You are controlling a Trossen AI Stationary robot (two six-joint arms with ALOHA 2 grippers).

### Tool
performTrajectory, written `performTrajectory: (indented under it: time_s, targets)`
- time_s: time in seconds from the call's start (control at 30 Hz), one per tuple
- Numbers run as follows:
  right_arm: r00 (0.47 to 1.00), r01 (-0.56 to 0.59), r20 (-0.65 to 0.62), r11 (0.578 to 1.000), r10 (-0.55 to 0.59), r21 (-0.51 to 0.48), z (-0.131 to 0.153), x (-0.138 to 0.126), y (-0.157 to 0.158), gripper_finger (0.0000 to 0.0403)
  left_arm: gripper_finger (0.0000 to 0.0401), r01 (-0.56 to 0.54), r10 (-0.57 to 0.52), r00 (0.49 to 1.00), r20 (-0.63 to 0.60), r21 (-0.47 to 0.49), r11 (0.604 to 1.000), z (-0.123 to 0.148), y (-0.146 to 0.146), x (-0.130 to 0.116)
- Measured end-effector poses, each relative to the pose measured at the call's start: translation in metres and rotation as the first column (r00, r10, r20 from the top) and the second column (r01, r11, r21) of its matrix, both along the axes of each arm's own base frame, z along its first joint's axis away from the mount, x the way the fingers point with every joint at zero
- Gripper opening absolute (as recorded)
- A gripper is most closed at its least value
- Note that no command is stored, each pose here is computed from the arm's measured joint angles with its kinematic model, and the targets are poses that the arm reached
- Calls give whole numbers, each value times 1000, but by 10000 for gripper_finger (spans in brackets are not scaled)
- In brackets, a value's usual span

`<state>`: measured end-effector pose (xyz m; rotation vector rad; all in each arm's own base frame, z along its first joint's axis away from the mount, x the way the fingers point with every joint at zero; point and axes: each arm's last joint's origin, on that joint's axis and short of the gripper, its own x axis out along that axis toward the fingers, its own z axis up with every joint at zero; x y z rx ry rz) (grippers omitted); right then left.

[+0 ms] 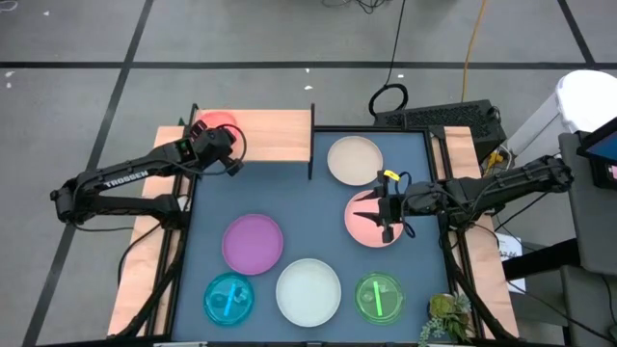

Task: Place and stack plates onto a shelf
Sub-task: Stack the orange plate on top of the light pink plate on the shelf, then put the pink plate on the shelf

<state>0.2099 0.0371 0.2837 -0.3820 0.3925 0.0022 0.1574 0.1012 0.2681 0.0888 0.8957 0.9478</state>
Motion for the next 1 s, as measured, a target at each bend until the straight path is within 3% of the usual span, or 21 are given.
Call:
performTrajectory:
  time_s: [0.23,0.77,1.0]
  targets:
    - [1000,0,0,1000,0,0,0,0,0,139,69,-2,2,1000,0,-2,1000,0,0,0]
    - [1000,0,0,1000,0,0,0,0,0,139,72,-68,73,992,101,-47,997,0,-2,1]
    - [1000,1,0,1000,-1,3,0,0,0,139,72,-9,17,988,151,-54,999,1,-15,10]
